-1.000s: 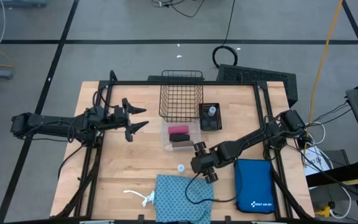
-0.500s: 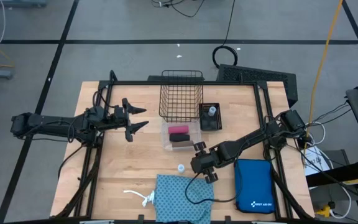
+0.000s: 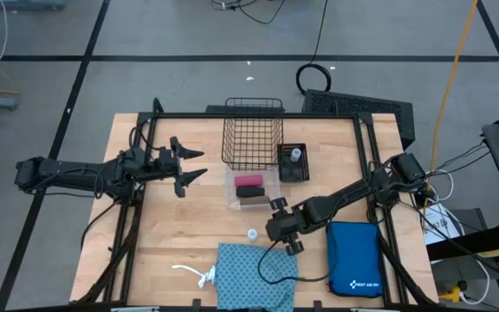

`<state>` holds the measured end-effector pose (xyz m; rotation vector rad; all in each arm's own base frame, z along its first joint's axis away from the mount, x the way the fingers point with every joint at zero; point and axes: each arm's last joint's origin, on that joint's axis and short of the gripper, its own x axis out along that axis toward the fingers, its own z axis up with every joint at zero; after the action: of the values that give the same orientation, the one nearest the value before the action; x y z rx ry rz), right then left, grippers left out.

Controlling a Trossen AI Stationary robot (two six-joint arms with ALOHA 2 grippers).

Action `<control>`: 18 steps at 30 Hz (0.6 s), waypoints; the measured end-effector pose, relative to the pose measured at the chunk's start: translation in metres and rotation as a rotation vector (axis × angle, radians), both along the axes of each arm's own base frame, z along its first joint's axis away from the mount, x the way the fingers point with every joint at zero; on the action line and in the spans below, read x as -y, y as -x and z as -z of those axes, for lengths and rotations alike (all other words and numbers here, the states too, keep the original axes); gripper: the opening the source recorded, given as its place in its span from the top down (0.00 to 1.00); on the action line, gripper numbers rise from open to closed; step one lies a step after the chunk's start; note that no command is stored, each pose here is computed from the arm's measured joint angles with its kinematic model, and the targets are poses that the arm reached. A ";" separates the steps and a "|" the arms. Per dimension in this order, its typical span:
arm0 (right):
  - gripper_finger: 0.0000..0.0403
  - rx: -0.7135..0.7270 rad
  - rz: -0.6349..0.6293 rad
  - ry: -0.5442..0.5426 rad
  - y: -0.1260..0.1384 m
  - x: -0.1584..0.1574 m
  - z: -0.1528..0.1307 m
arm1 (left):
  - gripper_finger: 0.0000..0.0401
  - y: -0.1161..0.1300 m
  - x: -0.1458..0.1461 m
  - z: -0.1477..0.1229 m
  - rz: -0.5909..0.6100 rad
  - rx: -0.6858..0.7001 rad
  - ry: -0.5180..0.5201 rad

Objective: Pick & Place Medicine items
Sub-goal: Put the right transparent medicine bottle into the black bin

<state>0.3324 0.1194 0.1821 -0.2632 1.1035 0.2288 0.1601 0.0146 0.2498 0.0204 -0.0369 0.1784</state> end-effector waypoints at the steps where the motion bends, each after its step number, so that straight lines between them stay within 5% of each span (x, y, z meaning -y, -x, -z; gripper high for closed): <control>1: 0.66 0.000 0.000 0.000 0.000 0.000 0.000 | 0.33 0.000 0.000 0.000 0.001 0.000 0.000; 18: 0.66 0.014 0.031 -0.009 0.013 0.012 -0.028 | 0.33 0.000 0.000 0.000 0.000 0.000 0.000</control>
<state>0.3190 0.1079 0.2105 -0.2389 1.0916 0.2043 0.1601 0.0146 0.2498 0.0208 -0.0372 0.1785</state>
